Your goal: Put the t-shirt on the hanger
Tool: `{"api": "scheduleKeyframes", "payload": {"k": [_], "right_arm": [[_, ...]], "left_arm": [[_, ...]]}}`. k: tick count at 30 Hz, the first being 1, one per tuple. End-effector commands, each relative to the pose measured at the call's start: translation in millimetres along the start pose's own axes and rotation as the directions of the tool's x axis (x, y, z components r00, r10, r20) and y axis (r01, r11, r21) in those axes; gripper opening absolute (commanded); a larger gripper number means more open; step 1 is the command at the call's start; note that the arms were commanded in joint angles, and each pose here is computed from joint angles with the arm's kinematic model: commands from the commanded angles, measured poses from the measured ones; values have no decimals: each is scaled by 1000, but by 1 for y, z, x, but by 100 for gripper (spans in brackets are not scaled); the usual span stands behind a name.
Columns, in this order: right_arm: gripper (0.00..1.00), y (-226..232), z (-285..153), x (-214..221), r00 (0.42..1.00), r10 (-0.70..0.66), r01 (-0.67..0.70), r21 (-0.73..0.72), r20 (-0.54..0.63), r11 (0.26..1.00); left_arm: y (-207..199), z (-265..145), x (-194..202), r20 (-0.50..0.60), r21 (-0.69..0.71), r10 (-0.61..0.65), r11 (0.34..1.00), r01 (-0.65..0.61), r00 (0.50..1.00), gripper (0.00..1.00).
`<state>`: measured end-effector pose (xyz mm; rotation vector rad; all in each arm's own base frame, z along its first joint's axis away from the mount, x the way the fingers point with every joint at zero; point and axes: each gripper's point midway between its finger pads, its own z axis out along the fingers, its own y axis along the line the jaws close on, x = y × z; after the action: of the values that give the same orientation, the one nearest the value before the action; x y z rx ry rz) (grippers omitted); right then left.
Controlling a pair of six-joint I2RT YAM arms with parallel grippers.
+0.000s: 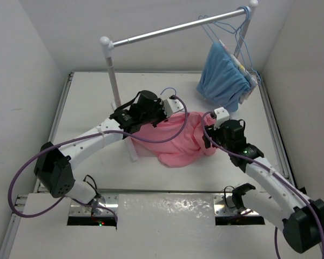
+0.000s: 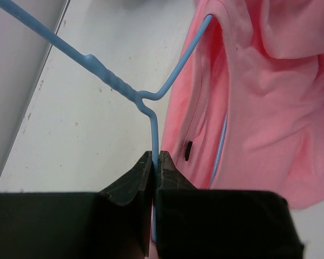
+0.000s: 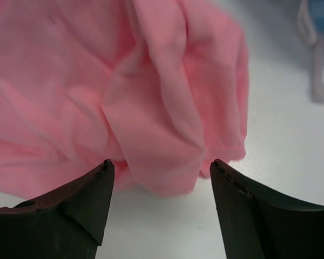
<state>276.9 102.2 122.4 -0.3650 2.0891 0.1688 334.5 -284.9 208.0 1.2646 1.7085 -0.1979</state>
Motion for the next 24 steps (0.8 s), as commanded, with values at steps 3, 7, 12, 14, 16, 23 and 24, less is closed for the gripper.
{"api": "scheduleKeyframes", "payload": {"k": [3, 7, 12, 14, 16, 23, 24], "right_arm": [[74, -9, 20, 6, 999, 40, -40, 45, 17, 998], [66, -32, 36, 7, 995, 94, -98, 122, 39, 988], [60, -39, 54, -3, 986, 119, -131, 97, 116, 987], [43, -42, 61, -1, 988, 107, -118, 98, 110, 988], [24, -41, 63, 3, 989, 109, -117, 85, 99, 989], [3, -20, 50, -13, 976, 97, -89, -48, 195, 995], [0, -23, 49, -15, 976, 84, -79, -34, 199, 996]], "left_arm": [[14, -9, -20, 70, -55, 16, 998, -12, 997, 0], [5, -13, -25, 87, 1, 6, 1000, -6, 996, 0], [-1, -18, -29, 104, 34, -1, 999, -3, 995, 0], [-2, -19, -29, 106, 38, -1, 999, -3, 994, 0], [-2, -20, -29, 105, 37, -1, 999, -3, 994, 0], [-1, -19, -28, 99, 31, 6, 999, -10, 995, 0], [0, -18, -26, 95, 26, 11, 1000, -14, 995, 0]]}}
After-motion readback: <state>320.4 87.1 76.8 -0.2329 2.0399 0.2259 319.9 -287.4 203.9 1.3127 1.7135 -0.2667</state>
